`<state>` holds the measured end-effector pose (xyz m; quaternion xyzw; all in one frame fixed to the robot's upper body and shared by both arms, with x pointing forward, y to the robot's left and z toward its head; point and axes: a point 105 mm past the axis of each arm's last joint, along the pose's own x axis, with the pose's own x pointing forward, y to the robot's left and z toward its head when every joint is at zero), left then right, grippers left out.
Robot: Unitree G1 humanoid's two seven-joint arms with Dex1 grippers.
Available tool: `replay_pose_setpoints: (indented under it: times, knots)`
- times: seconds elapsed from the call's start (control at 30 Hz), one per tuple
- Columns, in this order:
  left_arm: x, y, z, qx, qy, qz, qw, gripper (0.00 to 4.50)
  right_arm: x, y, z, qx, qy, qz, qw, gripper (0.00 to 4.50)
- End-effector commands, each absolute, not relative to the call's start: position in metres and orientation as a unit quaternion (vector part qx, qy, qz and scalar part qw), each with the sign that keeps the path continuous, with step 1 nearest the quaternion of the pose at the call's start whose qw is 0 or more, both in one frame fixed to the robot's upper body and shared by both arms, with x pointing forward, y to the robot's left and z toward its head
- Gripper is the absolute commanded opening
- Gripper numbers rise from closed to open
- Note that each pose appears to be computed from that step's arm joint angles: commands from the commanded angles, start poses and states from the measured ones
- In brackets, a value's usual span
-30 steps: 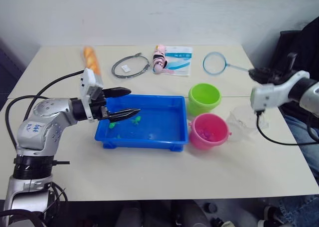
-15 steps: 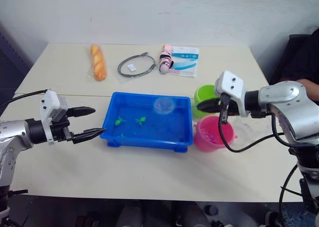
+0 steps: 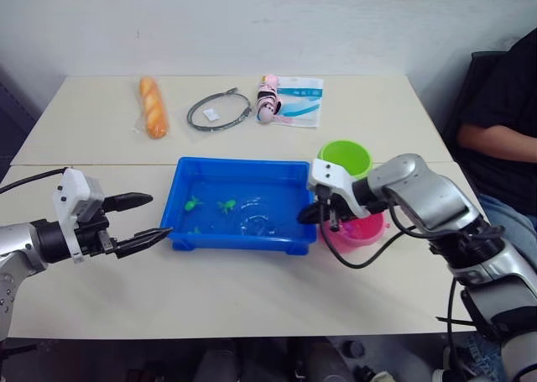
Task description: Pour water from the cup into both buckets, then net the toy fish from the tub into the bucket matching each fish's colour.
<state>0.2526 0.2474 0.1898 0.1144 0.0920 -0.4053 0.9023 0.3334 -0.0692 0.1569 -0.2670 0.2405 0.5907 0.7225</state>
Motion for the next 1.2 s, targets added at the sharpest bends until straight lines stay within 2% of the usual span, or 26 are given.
replay_pose_setpoints:
  times: [0.03, 0.23, 0.37, 0.5, 0.73, 0.97, 1.2]
  knots:
    - [0.251, 0.247, 0.203, 0.130, 0.067, -0.400, 0.905, 4.48, 0.341, -0.056, 0.168, -0.273, 0.217, 0.591, 0.727, 0.00]
    - [0.252, 0.246, 0.201, 0.132, 0.068, -0.401, 0.904, 4.48, 0.355, -0.044, 0.173, -0.270, 0.196, 0.583, 0.741, 0.00]
    - [0.254, 0.245, 0.202, 0.132, 0.065, -0.402, 0.904, 4.48, 0.345, -0.033, 0.189, -0.247, 0.153, 0.603, 0.743, 0.00]
    - [0.259, 0.242, 0.207, 0.129, 0.052, -0.408, 0.902, 4.48, 0.334, -0.040, 0.201, -0.243, 0.116, 0.604, 0.750, 0.00]
    - [0.273, 0.213, 0.211, 0.116, 0.031, -0.460, 0.880, 4.48, 0.314, -0.065, 0.220, -0.236, 0.077, 0.578, 0.778, 0.00]
    - [0.289, 0.179, 0.226, 0.112, 0.000, -0.520, 0.847, 4.48, 0.311, -0.109, 0.242, -0.212, 0.048, 0.494, 0.842, 0.00]
    - [0.300, 0.159, 0.228, 0.119, -0.009, -0.553, 0.824, 4.48, 0.311, -0.160, 0.253, -0.250, 0.029, 0.394, 0.884, 0.00]
